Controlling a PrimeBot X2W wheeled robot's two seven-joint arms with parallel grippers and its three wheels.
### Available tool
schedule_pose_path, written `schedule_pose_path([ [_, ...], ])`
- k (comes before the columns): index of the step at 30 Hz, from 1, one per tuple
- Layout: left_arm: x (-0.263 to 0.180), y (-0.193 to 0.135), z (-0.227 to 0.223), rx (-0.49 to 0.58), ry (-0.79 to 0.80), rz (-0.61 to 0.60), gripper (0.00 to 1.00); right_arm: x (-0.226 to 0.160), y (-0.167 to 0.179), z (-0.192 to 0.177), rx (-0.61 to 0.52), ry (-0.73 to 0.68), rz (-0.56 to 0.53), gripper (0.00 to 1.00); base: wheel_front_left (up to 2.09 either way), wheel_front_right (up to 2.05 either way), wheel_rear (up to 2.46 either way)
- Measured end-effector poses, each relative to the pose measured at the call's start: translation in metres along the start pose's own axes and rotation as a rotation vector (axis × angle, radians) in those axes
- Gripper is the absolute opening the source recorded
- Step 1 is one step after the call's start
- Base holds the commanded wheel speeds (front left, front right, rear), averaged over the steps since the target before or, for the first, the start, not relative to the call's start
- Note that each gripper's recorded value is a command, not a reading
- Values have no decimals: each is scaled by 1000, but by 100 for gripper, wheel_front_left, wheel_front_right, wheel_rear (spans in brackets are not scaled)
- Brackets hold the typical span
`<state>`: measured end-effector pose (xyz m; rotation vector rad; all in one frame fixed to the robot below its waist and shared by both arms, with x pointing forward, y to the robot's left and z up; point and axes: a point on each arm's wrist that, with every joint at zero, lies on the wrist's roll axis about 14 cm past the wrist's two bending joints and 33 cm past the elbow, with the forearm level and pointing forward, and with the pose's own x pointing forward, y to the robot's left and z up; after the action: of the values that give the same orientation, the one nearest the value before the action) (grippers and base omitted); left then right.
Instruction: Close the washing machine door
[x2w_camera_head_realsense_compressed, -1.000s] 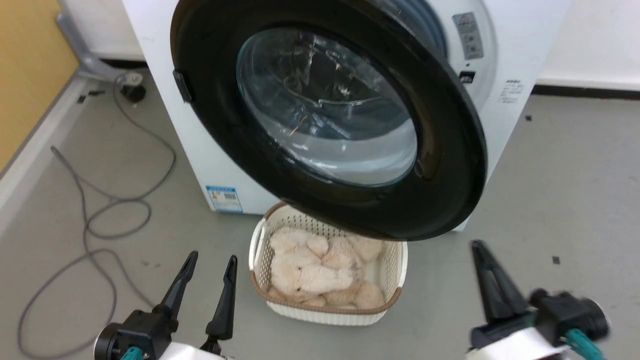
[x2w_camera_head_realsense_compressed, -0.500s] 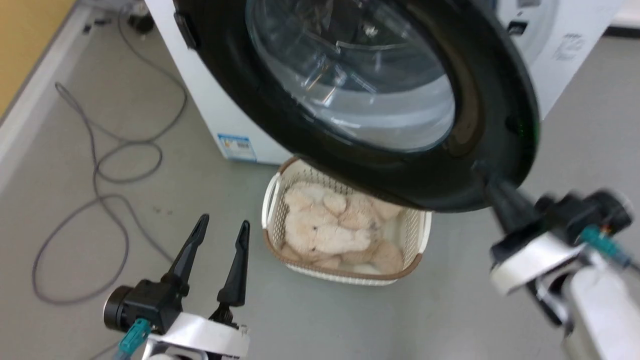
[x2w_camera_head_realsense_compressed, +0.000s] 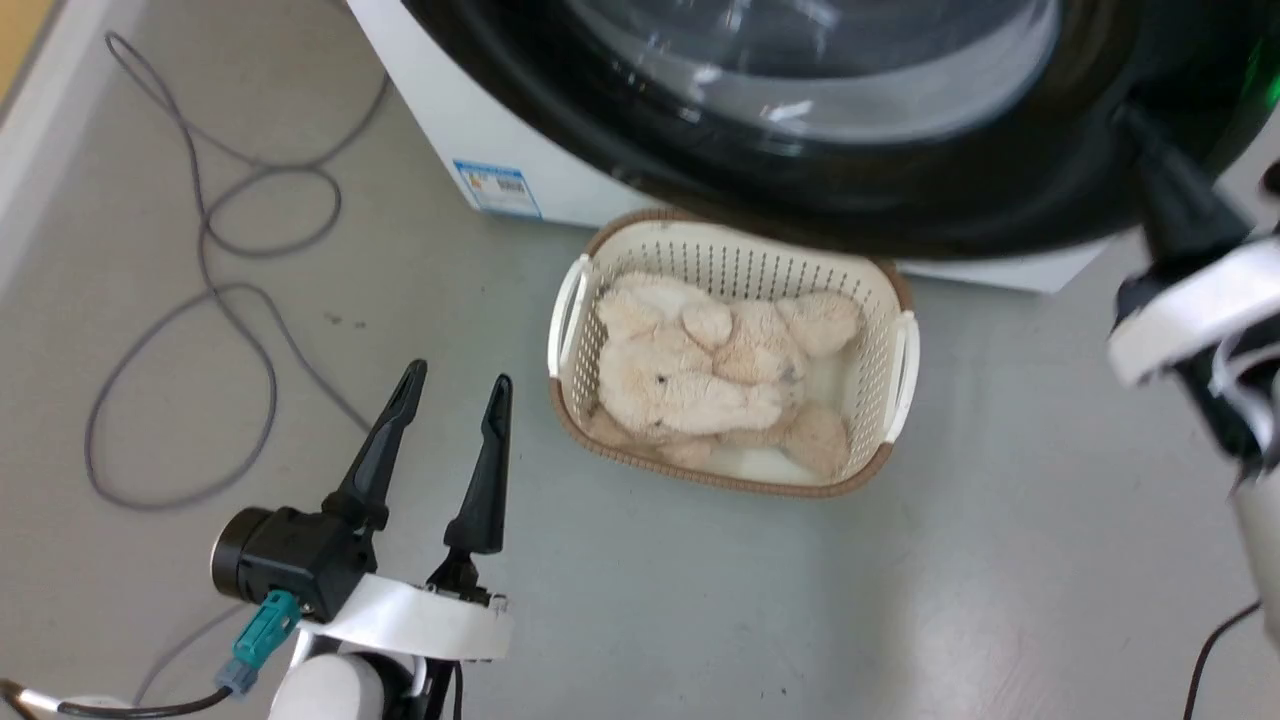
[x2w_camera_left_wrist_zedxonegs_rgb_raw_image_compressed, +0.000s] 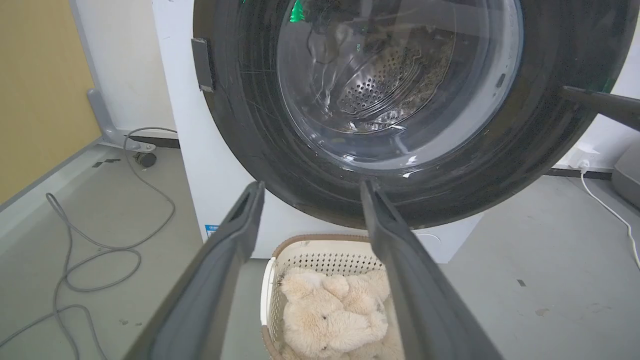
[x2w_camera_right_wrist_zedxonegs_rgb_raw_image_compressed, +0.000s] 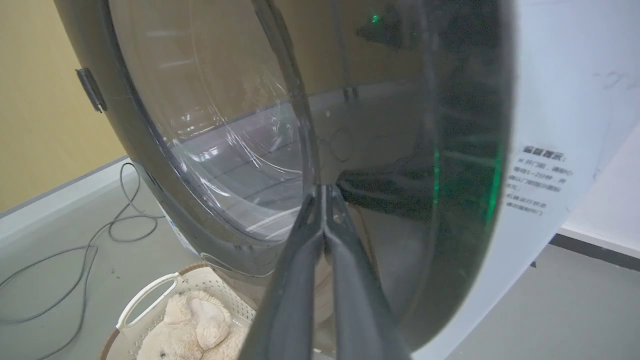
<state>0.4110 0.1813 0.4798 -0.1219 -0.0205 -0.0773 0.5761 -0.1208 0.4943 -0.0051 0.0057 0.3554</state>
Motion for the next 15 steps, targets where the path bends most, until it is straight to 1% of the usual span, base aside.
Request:
schedule_pose_path([
  [3,6,0,-5,-4,7,-1,100,16,-13,-1,28,-1,-33,0,0,0,0],
  [9,16,-1,-12,-3,19,-7,100,43,-32,3,50,-9,-74,0,0,0,0],
  [15,17,3,-16,2,28,3,100,56,-40,0,73,-5,-97,0,0,0,0],
])
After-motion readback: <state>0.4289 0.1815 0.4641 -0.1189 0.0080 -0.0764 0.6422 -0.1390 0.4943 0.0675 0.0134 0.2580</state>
